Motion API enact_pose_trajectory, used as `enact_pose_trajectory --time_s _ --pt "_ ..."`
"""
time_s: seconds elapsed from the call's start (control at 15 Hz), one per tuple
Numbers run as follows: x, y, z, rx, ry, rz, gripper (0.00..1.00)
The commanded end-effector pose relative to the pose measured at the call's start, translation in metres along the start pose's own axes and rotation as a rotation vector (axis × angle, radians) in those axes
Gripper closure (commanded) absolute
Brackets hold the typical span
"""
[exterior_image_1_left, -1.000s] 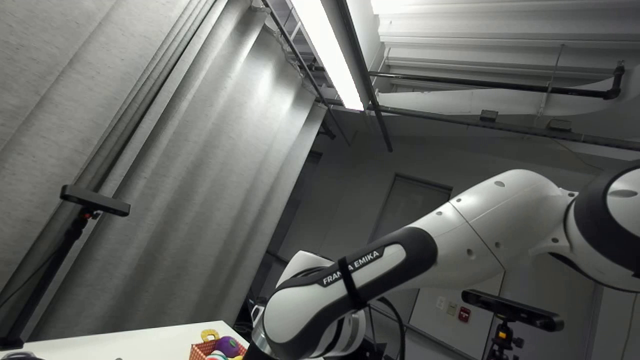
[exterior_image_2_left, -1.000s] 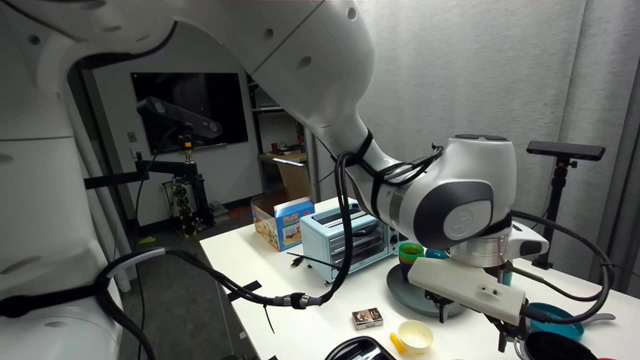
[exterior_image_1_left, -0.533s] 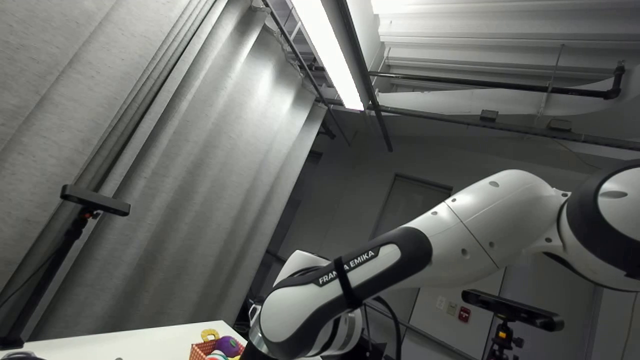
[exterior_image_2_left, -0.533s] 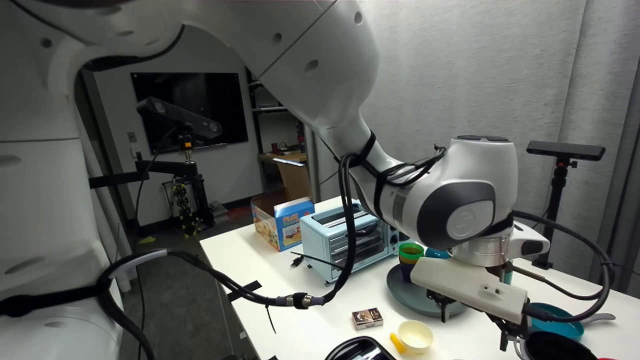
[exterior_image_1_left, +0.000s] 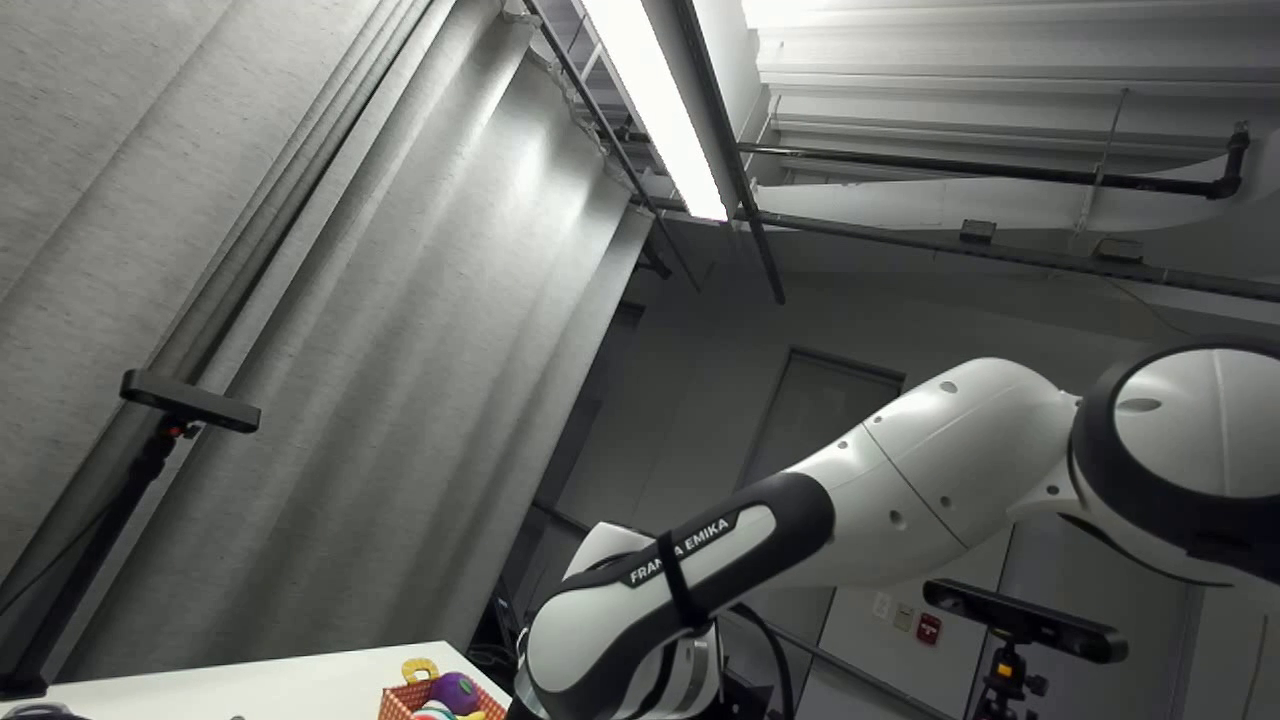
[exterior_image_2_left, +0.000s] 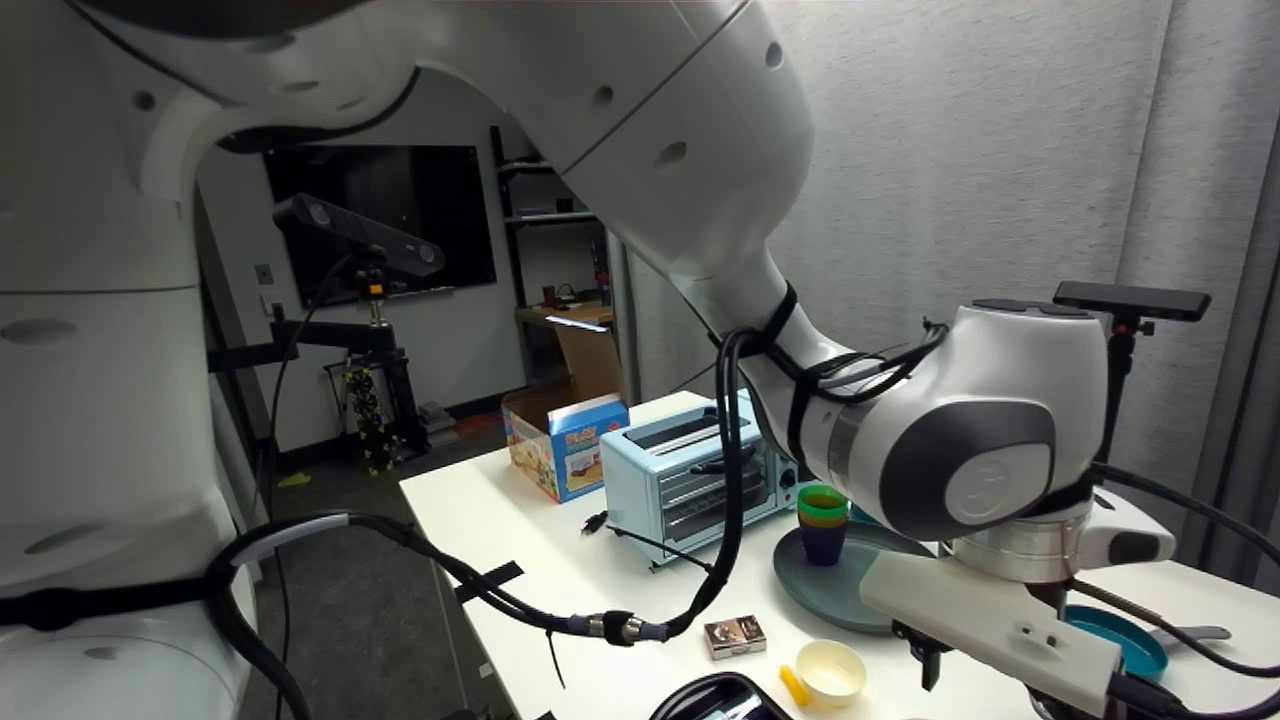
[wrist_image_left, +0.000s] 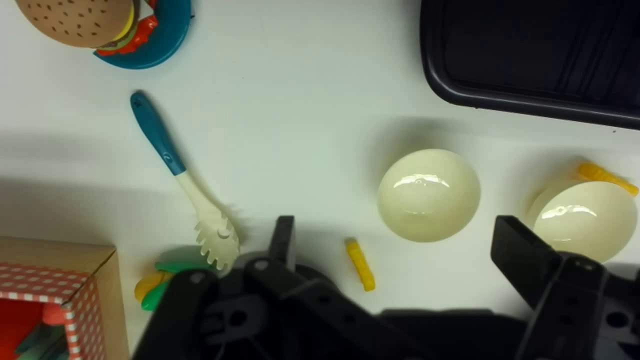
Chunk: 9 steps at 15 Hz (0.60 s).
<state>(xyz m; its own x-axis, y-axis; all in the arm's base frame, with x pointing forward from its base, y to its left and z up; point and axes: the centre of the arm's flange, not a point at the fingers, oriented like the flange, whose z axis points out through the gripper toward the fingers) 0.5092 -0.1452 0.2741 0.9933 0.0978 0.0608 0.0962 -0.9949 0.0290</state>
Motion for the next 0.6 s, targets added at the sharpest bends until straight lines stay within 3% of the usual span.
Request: enact_pose_trajectory --time_s 0.0,0.53 --pt "0.021 0.025 0.015 0.006 0.015 0.025 0.00" --pt "0.052 0.027 0.054 0.054 -0.007 -0.003 0.00"
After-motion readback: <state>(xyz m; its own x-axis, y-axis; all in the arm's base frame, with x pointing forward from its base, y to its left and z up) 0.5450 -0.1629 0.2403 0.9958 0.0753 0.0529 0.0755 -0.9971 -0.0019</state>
